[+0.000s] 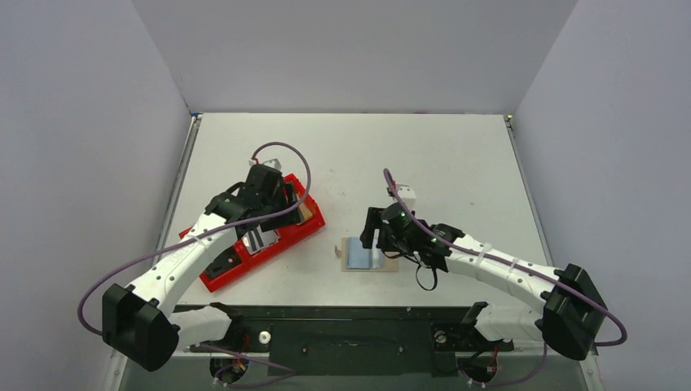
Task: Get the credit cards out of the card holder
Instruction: Place the credit card in the storage box, then remove the credit card from the card holder.
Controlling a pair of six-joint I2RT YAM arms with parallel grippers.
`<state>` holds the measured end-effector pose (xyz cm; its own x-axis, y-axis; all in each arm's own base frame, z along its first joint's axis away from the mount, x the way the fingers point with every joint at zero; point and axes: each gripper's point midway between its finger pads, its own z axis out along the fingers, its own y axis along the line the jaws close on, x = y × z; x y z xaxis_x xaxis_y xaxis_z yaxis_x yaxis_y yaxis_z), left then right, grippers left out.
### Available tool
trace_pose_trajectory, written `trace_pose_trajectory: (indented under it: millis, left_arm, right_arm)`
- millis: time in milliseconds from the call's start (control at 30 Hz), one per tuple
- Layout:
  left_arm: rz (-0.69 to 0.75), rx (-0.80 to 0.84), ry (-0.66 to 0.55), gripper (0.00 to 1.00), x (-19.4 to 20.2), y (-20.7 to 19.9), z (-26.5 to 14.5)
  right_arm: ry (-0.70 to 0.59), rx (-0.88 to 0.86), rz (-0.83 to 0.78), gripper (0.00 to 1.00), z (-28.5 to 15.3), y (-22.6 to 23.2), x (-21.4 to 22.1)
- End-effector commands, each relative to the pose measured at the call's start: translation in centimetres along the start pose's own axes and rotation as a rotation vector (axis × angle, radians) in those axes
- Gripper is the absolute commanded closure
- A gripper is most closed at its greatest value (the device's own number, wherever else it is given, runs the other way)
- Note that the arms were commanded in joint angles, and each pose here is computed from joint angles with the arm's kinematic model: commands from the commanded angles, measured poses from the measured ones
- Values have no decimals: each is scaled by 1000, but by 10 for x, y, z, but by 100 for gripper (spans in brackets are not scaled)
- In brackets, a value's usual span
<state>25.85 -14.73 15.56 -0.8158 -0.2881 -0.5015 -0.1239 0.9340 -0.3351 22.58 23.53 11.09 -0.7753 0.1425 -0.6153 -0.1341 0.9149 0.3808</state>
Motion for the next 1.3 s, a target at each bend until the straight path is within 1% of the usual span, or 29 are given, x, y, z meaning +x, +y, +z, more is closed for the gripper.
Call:
trace_pose_trajectory:
  millis: [0,100,200,233,333,567,700,767,833,867,900,1100,1133,1167,1267]
  left_arm:
    - [7,142,-52,44,-17,-44,0]
    - [20,165,-51,44,-17,-49,4]
    - [33,199,-38,44,-16,-56,4]
    - [38,202,-38,44,-16,-56,4]
    - [49,213,-41,44,-17,-58,2]
    - [69,216,-41,44,-16,-57,0]
    - [70,221,-36,44,-14,-57,3]
    - [70,223,-32,44,-13,-58,4]
    - [70,221,-26,44,-12,-57,7]
    - [69,219,-23,44,-11,-57,8]
    - [69,219,-23,44,-11,-57,8]
    - [59,217,-9,44,-8,-58,15]
    - [57,216,-8,44,-8,-57,15]
    - [56,215,-6,44,-8,-57,16]
    - [52,217,2,44,-6,-58,17]
  right_arm:
    - [-60,62,-43,30,4,17,-12]
    - [-20,83,-84,31,17,28,2]
    - [23,132,-123,32,34,30,17]
    - [20,136,-121,33,37,33,15]
    - [40,177,-126,33,50,29,21]
    - [80,230,-135,35,63,20,36]
    - [98,253,-145,37,70,14,43]
    - [104,261,-147,39,72,12,46]
    - [104,261,-146,44,74,11,48]
    - [108,263,-148,48,74,10,49]
    - [108,264,-149,49,75,9,50]
    - [130,268,-162,51,80,4,59]
    - [133,271,-161,52,81,2,60]
    - [137,272,-159,56,81,0,62]
    - [136,268,-136,59,82,-7,61]
